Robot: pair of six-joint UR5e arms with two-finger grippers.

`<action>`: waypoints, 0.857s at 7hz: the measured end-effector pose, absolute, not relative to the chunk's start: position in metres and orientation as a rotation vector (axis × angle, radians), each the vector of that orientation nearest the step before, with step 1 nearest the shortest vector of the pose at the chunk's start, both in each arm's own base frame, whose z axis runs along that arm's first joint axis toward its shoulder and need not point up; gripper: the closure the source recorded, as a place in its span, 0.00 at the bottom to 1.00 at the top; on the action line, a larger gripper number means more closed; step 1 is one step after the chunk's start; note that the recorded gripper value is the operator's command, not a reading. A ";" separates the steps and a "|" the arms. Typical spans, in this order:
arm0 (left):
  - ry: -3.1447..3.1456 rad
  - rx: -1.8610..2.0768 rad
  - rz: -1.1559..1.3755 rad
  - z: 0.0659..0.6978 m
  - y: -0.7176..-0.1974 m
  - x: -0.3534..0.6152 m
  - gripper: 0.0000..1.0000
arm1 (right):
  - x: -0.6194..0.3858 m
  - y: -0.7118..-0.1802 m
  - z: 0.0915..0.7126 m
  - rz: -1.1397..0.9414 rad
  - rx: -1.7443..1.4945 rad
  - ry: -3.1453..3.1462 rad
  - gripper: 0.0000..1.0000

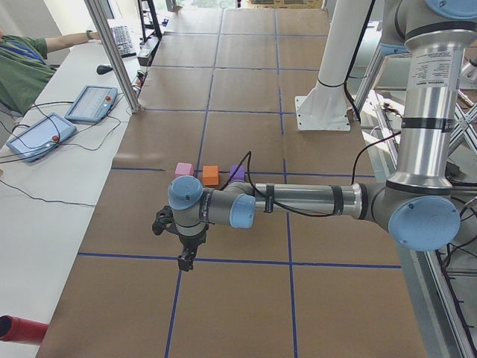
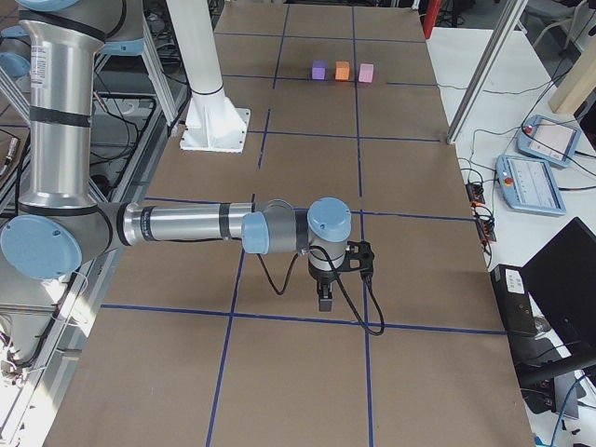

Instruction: Arrange blocks in a line

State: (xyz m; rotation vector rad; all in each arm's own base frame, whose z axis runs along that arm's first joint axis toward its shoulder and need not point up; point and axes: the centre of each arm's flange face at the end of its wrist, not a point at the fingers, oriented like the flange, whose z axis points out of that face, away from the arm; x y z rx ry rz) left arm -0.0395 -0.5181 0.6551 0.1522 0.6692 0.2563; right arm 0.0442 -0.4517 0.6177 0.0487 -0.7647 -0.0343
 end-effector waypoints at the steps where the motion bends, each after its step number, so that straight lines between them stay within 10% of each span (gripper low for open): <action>1: 0.667 0.154 0.257 0.655 -0.518 -0.040 0.00 | 0.044 -0.452 0.618 -0.034 0.049 -0.765 0.00; 6: 0.667 0.175 0.265 0.646 -0.517 -0.040 0.00 | 0.044 -0.452 0.618 -0.034 0.049 -0.765 0.00</action>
